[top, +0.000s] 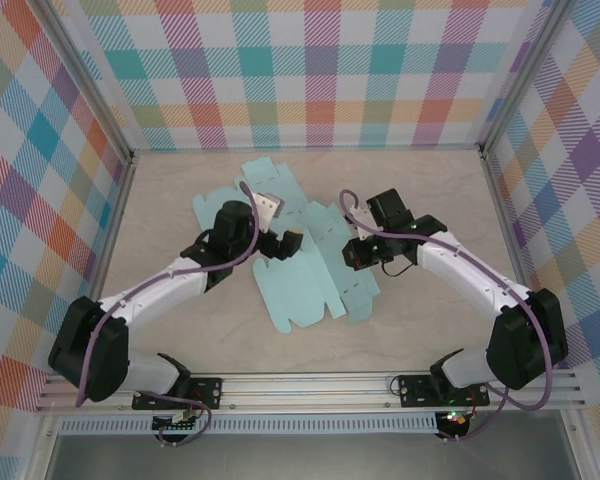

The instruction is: Fold the paper box

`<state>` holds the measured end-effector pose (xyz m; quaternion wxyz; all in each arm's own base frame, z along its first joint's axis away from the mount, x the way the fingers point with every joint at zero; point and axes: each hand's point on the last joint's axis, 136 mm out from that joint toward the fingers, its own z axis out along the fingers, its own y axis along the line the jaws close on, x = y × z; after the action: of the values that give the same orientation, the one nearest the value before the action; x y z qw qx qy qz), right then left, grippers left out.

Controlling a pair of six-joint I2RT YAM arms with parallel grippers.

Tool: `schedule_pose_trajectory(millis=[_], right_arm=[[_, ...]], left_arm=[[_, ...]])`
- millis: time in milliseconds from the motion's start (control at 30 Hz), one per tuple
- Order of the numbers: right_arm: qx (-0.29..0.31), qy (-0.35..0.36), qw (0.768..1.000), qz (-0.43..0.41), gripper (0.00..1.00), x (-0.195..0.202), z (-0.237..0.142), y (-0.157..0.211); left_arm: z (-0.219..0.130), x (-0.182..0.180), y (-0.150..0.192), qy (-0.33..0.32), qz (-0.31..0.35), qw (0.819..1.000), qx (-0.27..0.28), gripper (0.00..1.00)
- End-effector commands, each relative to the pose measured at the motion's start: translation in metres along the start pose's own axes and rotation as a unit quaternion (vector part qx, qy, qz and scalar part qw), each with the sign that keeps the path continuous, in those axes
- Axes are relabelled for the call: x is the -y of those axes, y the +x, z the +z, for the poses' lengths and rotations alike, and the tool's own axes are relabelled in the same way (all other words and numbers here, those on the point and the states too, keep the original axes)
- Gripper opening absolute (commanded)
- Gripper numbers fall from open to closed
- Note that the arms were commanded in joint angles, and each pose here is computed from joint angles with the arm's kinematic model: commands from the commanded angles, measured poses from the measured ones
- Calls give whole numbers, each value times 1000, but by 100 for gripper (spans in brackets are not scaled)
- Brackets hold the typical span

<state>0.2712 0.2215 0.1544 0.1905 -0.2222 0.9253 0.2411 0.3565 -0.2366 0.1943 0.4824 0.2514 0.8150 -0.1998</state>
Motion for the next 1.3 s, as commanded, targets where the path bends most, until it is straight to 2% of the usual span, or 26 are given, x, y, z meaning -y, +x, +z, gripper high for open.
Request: schedule_pose_trajectory(millis=[0,100,267,333,433,567,767,867,1000,1267], right_arm=[[-14,-17,998,-63,2,-13,-17,2],[-7,-33,996,-78,2,-21,-23,-3],[-11,-31,996,-85,2,-22,-25,-7],[-11,-31,996,-86,2,-23,-26,-8],[-8,-34,995,-89,2,-25,-27,-10],[-9,-34,995,-90,2,-25,-27,-12],[-14,-34,995,-94,2,-24,-24,-14],[-14,-33,995,-96,2,-23,-23,-15],[-15,-27,995,-96,2,-21,-22,-16],[-4,-14,995,-95,1,-17,-22,-21]], left_arm=[[0,15,-23,107,62,992,24,100],[-1,17,-28,145,95,985,17,99],[-3,26,-35,186,139,973,3,86],[0,25,-34,186,147,972,-7,80],[8,19,-33,175,155,972,-18,80],[13,24,-34,198,157,967,-23,78],[22,27,-34,216,167,961,-35,65],[26,24,-34,210,170,962,-39,52],[29,21,-35,200,174,963,-39,24],[34,19,-31,183,173,967,-35,0]])
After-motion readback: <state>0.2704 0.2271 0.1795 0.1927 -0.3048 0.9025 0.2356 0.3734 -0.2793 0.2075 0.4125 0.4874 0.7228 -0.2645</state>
